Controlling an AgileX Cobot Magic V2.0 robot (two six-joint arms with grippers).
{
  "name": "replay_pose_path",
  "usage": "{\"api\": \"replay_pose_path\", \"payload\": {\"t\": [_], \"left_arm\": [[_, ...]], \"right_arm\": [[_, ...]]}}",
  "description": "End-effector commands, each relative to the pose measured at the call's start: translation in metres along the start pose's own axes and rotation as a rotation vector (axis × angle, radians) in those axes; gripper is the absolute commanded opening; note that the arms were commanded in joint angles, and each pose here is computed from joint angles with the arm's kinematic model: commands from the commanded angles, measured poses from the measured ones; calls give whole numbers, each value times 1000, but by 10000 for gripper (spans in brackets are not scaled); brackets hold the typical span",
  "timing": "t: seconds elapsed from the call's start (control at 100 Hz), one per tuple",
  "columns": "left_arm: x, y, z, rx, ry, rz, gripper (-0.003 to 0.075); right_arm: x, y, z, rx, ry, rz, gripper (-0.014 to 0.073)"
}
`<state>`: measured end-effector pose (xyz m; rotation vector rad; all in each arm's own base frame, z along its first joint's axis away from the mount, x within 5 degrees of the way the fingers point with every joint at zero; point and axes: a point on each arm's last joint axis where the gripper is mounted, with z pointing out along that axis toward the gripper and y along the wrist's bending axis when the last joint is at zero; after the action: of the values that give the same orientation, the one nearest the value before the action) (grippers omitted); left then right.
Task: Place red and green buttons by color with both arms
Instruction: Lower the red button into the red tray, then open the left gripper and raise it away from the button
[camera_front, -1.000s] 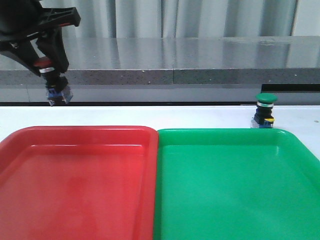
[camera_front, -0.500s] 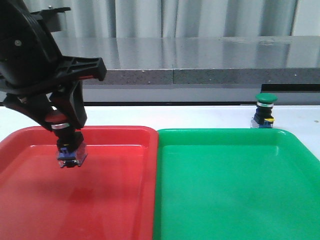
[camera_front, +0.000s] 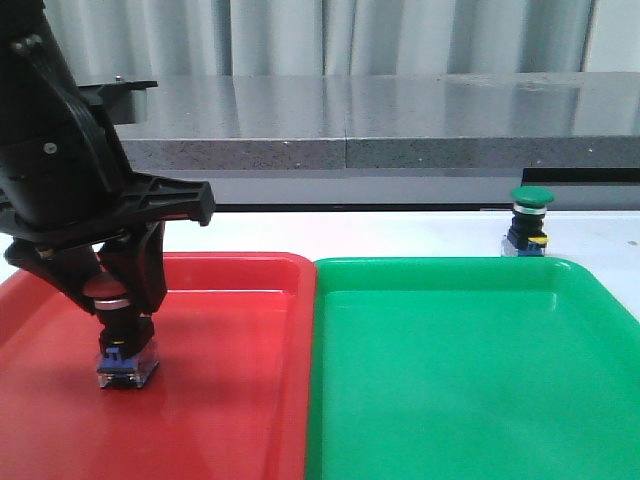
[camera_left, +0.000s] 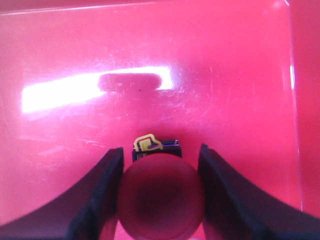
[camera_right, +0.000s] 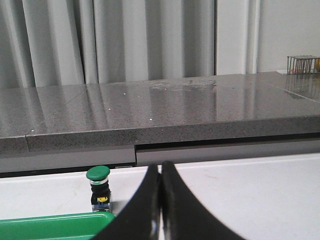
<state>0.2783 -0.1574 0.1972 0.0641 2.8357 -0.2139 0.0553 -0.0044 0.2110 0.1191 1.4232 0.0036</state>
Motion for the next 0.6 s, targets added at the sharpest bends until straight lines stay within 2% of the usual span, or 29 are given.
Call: {"api": "replay_pose_path", "payload": {"t": [0.0,0.09,0.26,0.31,0.59], "left_arm": [[-4,-5,-8,21,-37,-1,100],[-4,-5,-7,19,-33,-1,151],[-4,-5,-7,19,-26,-9,380],[-4,-5,-7,19,-26,-9,419],[-6,-6,-17,40,-67,-9,430]], "right_arm": [[-14,1,-2,-9,-110,-8,-64],[-14,1,-2,-9,-110,-8,-64],[-14,1,-2,-9,-110,-8,-64],[-14,1,-2,-9,-110,-8,-64],[-14,1,-2,-9,-110,-8,-64]]}}
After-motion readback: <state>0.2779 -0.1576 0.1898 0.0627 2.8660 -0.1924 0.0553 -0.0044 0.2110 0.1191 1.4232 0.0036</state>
